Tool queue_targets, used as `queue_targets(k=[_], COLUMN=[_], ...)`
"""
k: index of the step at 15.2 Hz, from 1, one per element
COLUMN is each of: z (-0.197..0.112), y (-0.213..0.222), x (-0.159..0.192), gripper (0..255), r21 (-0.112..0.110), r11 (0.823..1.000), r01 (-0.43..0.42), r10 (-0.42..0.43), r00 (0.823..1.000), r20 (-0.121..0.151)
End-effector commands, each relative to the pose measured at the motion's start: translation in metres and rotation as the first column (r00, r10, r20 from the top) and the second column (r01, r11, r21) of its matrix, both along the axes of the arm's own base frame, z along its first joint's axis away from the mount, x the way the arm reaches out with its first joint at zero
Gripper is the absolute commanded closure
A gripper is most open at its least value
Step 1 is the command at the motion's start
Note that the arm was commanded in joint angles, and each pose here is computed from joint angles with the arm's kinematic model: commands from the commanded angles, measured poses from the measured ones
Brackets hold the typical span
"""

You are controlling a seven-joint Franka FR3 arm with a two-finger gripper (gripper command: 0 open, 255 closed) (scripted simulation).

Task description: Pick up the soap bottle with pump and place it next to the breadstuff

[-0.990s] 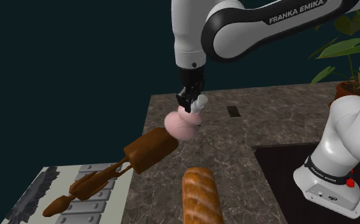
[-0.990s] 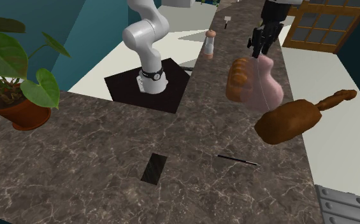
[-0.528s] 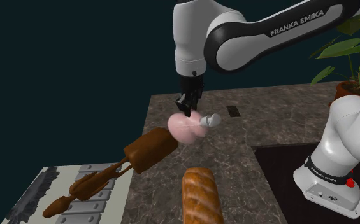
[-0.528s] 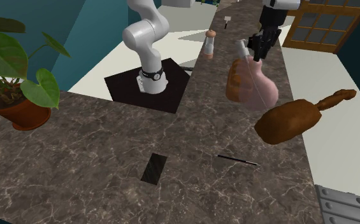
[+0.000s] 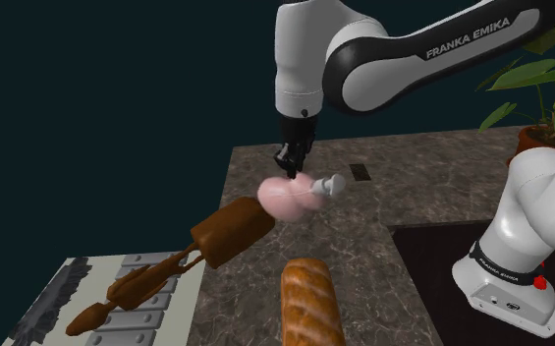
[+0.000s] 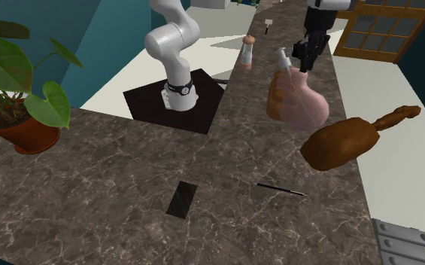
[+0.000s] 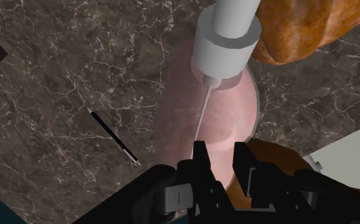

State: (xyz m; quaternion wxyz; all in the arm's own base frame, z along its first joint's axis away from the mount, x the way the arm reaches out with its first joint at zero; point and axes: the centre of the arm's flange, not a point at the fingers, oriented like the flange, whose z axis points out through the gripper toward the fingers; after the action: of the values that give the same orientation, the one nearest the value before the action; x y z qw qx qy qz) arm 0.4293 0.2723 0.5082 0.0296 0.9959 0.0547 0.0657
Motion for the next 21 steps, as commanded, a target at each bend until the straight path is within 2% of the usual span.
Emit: queue_targets(k=[1, 3, 4, 8, 9, 13, 21], z=[-0.053, -0.053, -0.051, -0.048, -0.053, -0.004, -0.004], y=[-0.004, -0.004, 0.009, 0.01, -0.004, 0.0, 0.0], x=[0.015, 0.015, 0.017, 0.015, 0.015, 0.013, 0.013], gripper=[255, 255, 0, 0, 0, 0, 0], r21=[-0.041, -0.041, -0.042, -0.042, -0.041, -0.041, -0.041], r11=[0.999, 0.999, 0.999, 0.999, 0.999, 0.999, 0.999], r01=[0.011, 0.011, 0.011, 0.011, 0.011, 0.011, 0.011], r10=[-0.015, -0.015, -0.015, -0.015, -0.015, -0.015, -0.015], r00=[0.996, 0.996, 0.996, 0.996, 0.996, 0.996, 0.996], r20=[-0.088, -0.088, -0.088, -0.089, -0.088, -0.088, -0.088])
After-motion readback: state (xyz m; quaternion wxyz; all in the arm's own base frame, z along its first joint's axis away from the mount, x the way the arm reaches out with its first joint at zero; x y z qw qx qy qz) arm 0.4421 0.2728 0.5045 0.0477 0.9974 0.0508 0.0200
